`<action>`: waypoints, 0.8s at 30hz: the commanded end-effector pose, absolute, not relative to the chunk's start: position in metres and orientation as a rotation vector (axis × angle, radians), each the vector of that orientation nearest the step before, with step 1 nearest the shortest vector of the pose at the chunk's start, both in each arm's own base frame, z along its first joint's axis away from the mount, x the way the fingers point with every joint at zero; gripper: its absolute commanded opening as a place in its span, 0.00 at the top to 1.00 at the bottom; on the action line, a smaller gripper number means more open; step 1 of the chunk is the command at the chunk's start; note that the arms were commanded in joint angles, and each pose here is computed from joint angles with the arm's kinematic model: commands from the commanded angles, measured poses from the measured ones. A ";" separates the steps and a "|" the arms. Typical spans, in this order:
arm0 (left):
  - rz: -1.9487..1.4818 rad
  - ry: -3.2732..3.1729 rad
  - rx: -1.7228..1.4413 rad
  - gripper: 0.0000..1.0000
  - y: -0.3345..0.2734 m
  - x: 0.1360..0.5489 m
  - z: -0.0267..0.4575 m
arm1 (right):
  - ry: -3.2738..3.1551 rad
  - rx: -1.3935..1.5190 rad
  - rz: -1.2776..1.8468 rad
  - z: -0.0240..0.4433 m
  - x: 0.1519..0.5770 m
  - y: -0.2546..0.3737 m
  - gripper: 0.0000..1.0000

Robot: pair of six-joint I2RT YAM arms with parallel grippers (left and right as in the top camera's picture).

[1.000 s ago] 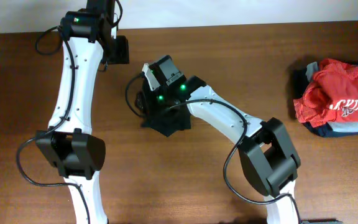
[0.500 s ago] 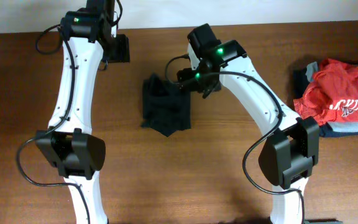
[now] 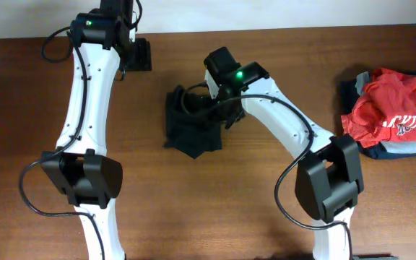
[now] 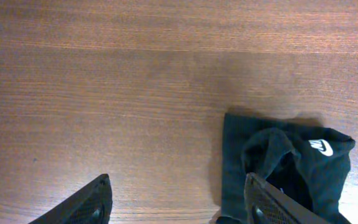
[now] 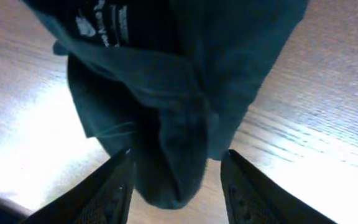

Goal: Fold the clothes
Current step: 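Open the right gripper and lift it off the folded shirt, then lower the right gripper onto the black bundle's edge and grasp it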

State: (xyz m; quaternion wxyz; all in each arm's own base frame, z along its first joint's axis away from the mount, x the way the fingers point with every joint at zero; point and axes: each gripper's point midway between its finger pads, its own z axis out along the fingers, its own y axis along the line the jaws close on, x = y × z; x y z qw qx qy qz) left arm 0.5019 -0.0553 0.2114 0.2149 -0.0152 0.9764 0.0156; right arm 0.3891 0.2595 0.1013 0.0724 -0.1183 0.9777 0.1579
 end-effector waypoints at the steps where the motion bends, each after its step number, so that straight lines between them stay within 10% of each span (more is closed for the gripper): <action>1: 0.039 2.686 -0.027 0.32 -0.055 0.503 0.219 | 2.926 -0.379 0.506 0.108 0.383 0.268 0.51; 9: 0.040 2.690 -0.027 0.32 -0.055 0.503 0.219 | 2.958 -0.311 0.363 0.089 0.385 0.250 0.53; 15: 0.040 2.693 -0.027 0.32 -0.055 0.502 0.218 | 2.946 -0.299 0.374 0.090 0.387 0.252 0.96; 24: 0.041 2.694 -0.027 0.32 -0.055 0.502 0.218 | 2.806 -0.286 0.452 0.134 0.412 0.266 0.96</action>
